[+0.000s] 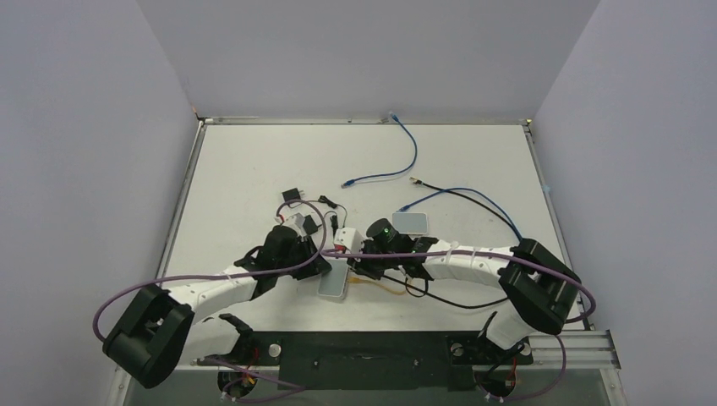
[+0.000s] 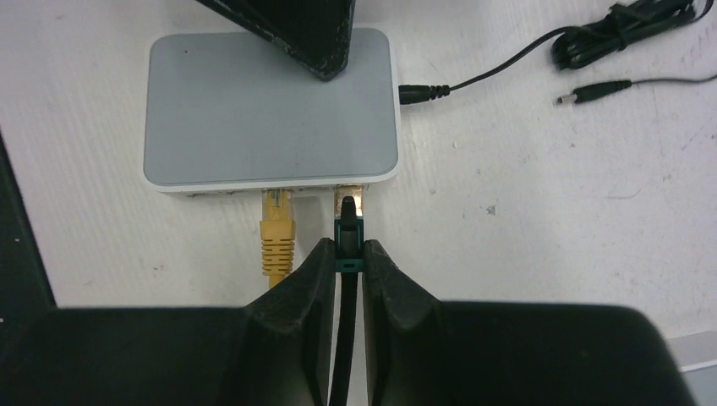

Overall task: Insert the plug into the switch port
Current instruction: Pick up the switch port at the center of the board, then place the switch port at the center of the board, then move the switch port to the center of the board.

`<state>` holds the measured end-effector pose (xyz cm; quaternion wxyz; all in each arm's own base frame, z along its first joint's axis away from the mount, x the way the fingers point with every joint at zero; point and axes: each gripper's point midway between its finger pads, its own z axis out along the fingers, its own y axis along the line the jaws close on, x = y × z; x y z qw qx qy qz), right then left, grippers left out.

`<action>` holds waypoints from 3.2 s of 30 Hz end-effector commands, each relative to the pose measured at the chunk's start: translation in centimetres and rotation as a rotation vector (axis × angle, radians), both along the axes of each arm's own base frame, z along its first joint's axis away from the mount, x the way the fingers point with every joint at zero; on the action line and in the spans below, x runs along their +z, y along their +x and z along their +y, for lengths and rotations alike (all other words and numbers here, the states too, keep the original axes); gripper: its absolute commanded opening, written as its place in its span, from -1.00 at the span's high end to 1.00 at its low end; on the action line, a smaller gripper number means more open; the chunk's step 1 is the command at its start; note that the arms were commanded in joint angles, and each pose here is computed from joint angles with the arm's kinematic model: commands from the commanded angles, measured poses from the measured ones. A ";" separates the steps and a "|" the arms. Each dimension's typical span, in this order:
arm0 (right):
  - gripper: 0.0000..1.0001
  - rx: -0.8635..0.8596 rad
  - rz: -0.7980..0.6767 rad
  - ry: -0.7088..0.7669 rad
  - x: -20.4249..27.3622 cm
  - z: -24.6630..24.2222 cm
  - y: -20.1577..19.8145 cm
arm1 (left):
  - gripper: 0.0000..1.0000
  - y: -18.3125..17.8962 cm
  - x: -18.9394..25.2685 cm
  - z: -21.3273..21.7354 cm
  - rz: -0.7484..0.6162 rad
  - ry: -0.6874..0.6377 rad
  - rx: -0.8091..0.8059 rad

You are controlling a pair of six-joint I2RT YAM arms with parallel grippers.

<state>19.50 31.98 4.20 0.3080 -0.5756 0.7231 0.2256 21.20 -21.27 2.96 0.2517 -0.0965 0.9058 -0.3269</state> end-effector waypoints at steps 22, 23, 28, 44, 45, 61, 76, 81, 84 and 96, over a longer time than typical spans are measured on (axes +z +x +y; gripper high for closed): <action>1.00 0.204 -0.194 0.434 9.8 8.2 -3.5 | -0.07 -1.8 13.9 7.4 -0.119 0.160 0.115; 1.00 0.204 -0.190 0.427 9.3 8.6 -3.3 | -0.07 -1.7 14.0 7.6 -0.123 0.164 0.125; 1.00 0.184 -0.194 0.445 9.7 12.1 -1.4 | -0.08 -1.3 15.6 8.7 -0.174 0.163 0.197; 1.00 0.117 -0.157 0.524 9.3 24.5 3.2 | -0.08 -1.7 17.7 10.4 -0.259 0.166 0.251; 1.00 0.102 -0.157 0.520 8.9 25.1 3.6 | -0.08 -1.7 17.7 10.4 -0.259 0.166 0.251; 0.19 0.029 -0.158 0.541 8.9 22.4 3.9 | -0.09 -2.0 18.4 13.5 -0.303 0.237 0.370; -0.10 -0.241 -0.338 0.513 15.1 10.3 6.9 | -0.12 -1.6 20.7 15.9 -0.403 0.261 0.493; -0.12 -0.491 -0.449 0.445 17.3 3.7 9.1 | -0.20 -1.1 20.9 15.7 -0.421 0.263 0.484; -0.22 -0.702 -0.469 0.420 19.1 -0.8 10.4 | -0.21 -0.7 20.7 15.4 -0.420 0.267 0.473; -0.71 -1.319 -0.308 0.155 15.4 -15.2 13.5 | -0.44 1.2 19.9 12.7 -0.416 0.239 0.372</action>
